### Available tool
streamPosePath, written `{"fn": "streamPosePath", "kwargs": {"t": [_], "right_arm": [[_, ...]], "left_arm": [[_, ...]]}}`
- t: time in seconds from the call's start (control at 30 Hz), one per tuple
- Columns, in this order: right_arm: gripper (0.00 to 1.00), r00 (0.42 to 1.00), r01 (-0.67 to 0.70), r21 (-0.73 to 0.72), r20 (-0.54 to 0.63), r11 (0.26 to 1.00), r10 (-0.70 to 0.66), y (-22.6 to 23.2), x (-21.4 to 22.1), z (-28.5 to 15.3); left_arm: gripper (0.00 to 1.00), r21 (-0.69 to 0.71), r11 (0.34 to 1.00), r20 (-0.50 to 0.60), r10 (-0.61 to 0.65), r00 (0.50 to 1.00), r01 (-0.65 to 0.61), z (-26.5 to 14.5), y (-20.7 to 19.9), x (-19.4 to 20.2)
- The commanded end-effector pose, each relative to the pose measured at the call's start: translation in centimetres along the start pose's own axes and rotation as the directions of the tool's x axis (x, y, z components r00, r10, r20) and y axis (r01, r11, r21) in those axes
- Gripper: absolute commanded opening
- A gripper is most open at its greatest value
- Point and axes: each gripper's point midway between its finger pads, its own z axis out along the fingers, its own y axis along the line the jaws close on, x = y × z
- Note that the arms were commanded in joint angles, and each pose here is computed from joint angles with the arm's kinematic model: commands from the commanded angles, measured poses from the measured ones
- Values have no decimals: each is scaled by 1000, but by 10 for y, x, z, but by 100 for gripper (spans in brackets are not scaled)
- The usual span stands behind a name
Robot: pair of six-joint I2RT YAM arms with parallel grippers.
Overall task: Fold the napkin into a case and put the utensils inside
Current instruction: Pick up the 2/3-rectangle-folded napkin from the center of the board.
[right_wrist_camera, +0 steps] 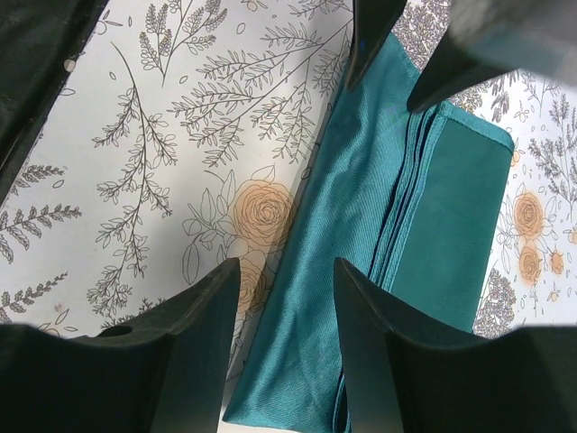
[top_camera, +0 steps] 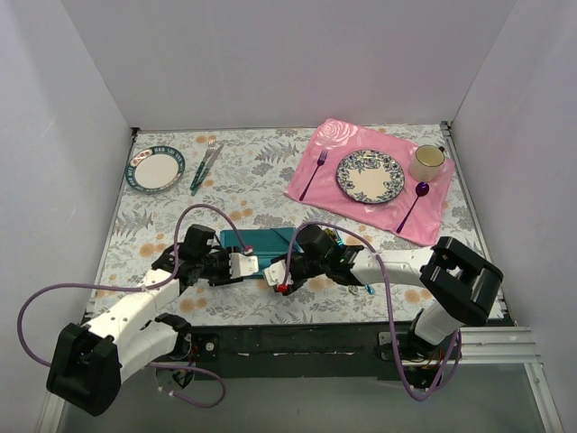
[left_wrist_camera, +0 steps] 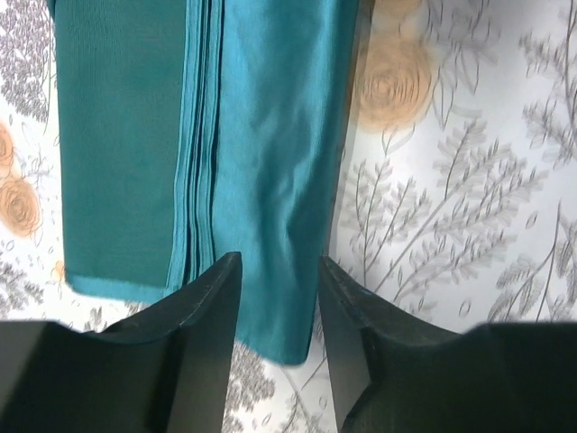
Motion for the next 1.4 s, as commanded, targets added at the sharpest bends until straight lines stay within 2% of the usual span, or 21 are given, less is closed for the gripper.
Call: {"fn": "streamPosePath", "kwargs": {"t": [0.0,0.2,0.47,0.73,0.9,1.37], "right_arm": [[54,1000,15,35,3,999,-16,-17,-9,5],[55,1000,4,29,-6,1000,-4,-20,-8,10],[53,1000,8,22,-24,1000,-8,-22,-2,17],[53,999,22,14,-34,1000,-22,-21,1,22],[53,999,23,10,-46,1000,-23,-20,5,22],[54,994,49,-4,-101,999,-49,-14,18,19]], "left_arm": [[41,40,997,-17,65,998,-64,-16,-8,14],[42,19,993,-38,119,992,-118,-16,-4,26],[38,62,984,-60,168,984,-164,-12,-14,37],[11,51,994,-29,99,995,-98,-7,-6,28],[0,64,996,-11,61,998,-61,-5,2,20],[0,129,989,18,-77,997,74,-13,17,9]]}}
